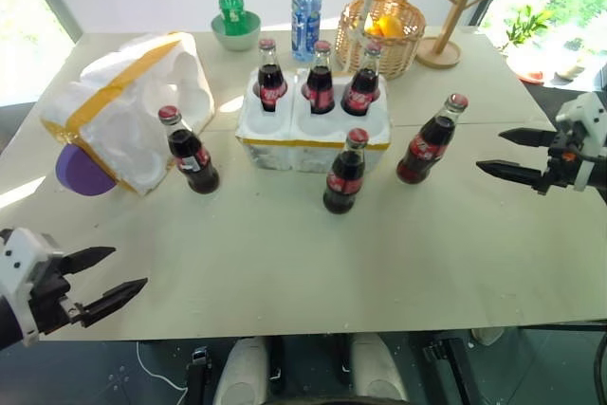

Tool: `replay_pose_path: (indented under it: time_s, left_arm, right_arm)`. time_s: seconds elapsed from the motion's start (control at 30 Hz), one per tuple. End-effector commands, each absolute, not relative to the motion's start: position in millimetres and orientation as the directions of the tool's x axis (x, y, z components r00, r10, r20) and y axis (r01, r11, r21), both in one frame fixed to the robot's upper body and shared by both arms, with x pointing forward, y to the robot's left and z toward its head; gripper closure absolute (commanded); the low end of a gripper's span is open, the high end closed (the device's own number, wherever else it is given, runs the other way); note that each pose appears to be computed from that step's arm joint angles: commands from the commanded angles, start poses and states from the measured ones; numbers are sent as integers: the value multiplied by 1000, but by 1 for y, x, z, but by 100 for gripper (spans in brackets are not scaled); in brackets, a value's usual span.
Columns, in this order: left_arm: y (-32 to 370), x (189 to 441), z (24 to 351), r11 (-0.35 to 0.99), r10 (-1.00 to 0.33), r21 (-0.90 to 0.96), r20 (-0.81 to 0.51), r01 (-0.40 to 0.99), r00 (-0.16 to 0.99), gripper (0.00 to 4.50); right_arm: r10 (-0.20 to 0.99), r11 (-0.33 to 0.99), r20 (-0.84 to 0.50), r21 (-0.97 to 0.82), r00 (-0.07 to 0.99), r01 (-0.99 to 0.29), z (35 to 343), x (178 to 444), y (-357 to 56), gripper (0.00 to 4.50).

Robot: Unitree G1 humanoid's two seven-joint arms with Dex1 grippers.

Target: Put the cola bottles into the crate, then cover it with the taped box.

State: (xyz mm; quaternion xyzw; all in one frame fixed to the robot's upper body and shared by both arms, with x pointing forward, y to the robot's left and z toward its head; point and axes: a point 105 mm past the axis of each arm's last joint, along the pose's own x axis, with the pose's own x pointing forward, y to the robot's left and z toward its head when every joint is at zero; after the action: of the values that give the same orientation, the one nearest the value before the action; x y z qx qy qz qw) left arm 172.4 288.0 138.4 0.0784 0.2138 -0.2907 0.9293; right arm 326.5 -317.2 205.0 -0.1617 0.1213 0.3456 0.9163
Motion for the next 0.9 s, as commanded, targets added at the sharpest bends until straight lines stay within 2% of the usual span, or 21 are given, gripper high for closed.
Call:
replay_pose_path:
  time_s: [0.03,0.4,0.57,0.67,0.77,0.9]
  left_arm:
    - [285,170,143,807,-510,56,-438,588,741,2]
    - [286,176,143,827,-492,51,-415,560,765,2]
    - [280,186,146,831,-502,46,-367,554,783,2]
    - [275,200,154,835,-501,69,-317,546,806,2]
    - [274,225,161,857,-481,69,-247,511,841,2]
    - [265,254,161,851,-490,92,-216,518,844,2]
  right_arm:
    - [597,705,-300,-246,744,-665,215,325,-318,0]
    - [595,707,-296,-252,748,-661,215,325,-321,0]
    - [614,709,-290,-206,734,-674,218,322,-320,0]
    - [627,706,-266,-203,732,-678,233,319,-318,0]
    - [696,664,-229,-157,681,-731,254,307,-304,0]
    - [821,522,-222,-84,526,-849,279,277,-273,0]
